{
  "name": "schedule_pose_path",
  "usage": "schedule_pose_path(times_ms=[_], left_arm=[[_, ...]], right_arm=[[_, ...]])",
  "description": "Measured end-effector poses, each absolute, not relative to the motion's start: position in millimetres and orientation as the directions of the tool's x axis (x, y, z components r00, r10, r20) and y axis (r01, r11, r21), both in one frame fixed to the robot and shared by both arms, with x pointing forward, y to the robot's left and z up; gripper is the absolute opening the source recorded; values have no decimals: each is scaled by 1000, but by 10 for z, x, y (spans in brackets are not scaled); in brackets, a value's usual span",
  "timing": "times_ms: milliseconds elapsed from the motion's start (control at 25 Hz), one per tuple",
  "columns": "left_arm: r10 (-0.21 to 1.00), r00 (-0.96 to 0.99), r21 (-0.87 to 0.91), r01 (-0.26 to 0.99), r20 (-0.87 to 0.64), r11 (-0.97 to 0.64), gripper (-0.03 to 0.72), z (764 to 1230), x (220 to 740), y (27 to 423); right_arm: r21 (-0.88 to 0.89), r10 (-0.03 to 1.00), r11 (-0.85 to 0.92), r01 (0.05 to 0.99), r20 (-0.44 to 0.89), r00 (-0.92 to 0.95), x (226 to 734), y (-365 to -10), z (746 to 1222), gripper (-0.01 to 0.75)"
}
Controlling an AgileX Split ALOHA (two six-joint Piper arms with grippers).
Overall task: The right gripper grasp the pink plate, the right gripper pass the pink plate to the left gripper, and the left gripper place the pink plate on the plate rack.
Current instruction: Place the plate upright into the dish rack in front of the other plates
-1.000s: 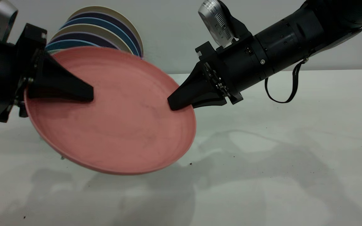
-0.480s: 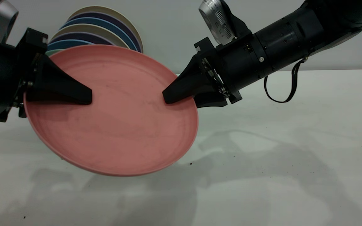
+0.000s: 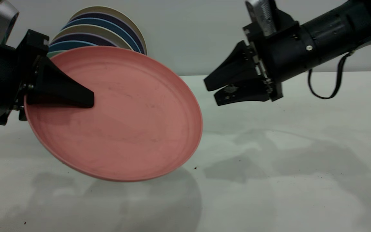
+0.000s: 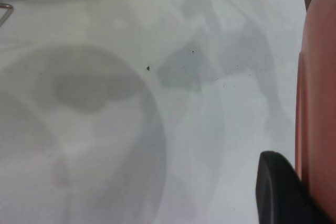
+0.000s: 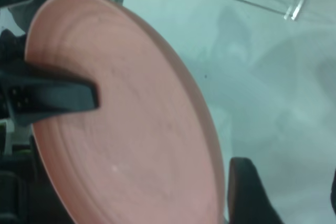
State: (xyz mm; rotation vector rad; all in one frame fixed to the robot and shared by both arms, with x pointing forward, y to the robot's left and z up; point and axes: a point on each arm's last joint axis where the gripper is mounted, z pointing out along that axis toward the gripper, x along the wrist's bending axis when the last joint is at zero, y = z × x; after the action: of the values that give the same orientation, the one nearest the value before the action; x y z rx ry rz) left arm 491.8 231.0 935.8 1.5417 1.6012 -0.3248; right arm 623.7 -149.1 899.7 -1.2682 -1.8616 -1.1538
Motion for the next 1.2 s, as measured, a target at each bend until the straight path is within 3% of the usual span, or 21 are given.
schedule_pose_path(times_ms=[440,560,720,840,1040,1200], left_arm=[[712,202,417,898,-672,139,132,9354,4929,2324],[730,280,462,885,-624,55,132,9396,4976,2330],[735,401,526,848,-547,-72,131,9512,5085,2335],[724,537,580,781,-433,-232,131,9654,5204,2356],[647,738,594,613,-193,-521,131,9904,5381,2440],[503,864,547,418,6,-725,131,10141,5507,2517]], right_arm=[[235,522,214,948,793,-314,6251,-1975,8886,384],[160,596,212,964,760,-258,6241,-2150,8824,314],[70,717,257,964,655,-239,6194,-2329,8711,129],[37,768,260,965,598,-230,6185,-2385,8667,25],[37,791,251,967,568,-227,6198,-2410,8647,13],[37,791,251,967,568,-227,6198,-2410,8648,13]])
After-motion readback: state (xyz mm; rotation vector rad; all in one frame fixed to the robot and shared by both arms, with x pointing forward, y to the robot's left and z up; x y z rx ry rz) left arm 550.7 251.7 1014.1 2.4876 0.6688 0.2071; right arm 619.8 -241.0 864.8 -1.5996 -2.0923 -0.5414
